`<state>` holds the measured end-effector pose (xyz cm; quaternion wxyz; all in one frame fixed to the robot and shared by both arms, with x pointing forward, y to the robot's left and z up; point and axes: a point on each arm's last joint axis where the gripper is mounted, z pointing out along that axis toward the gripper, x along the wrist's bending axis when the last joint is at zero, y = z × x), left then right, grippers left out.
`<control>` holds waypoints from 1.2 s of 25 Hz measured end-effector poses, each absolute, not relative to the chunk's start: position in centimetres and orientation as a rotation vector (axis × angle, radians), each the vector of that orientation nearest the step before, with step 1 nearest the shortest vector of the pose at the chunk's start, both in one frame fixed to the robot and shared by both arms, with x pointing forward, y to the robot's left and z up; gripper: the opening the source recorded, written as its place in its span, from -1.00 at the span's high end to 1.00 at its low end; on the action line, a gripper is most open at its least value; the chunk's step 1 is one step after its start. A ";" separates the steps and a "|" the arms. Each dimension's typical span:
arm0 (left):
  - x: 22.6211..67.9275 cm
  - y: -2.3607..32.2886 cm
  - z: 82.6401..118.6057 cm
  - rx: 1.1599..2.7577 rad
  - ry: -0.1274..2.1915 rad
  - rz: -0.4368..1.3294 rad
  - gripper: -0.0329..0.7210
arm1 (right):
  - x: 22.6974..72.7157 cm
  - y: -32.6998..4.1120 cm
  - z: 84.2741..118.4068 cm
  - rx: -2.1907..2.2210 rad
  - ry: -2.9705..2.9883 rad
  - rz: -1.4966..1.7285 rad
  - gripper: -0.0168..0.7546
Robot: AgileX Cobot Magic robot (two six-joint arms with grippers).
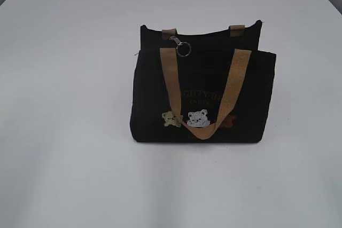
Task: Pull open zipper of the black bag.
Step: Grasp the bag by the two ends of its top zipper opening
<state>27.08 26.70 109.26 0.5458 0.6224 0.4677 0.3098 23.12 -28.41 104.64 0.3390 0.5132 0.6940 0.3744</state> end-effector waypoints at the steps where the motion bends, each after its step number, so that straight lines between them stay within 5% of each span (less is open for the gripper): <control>1: 28.6 26.3 109.6 1.478 1.079 0.705 0.26 | 23.1 -28.4 104.6 1.336 1.807 0.975 0.35; 7: 39.1 24.4 107.5 1.622 0.923 0.545 0.10 | 23.1 -28.4 104.6 1.336 1.807 0.976 0.35; 13: 47.0 21.1 101.6 1.861 0.703 0.433 0.07 | 23.1 -28.4 104.6 1.338 1.808 0.984 0.35; 18: 50.2 17.7 98.4 2.002 0.513 0.375 0.06 | 23.1 -28.3 104.6 1.338 1.809 0.985 0.35; 30: 54.3 13.2 95.2 2.071 0.348 0.319 -0.08 | 23.3 -28.1 104.7 1.331 1.835 1.006 0.35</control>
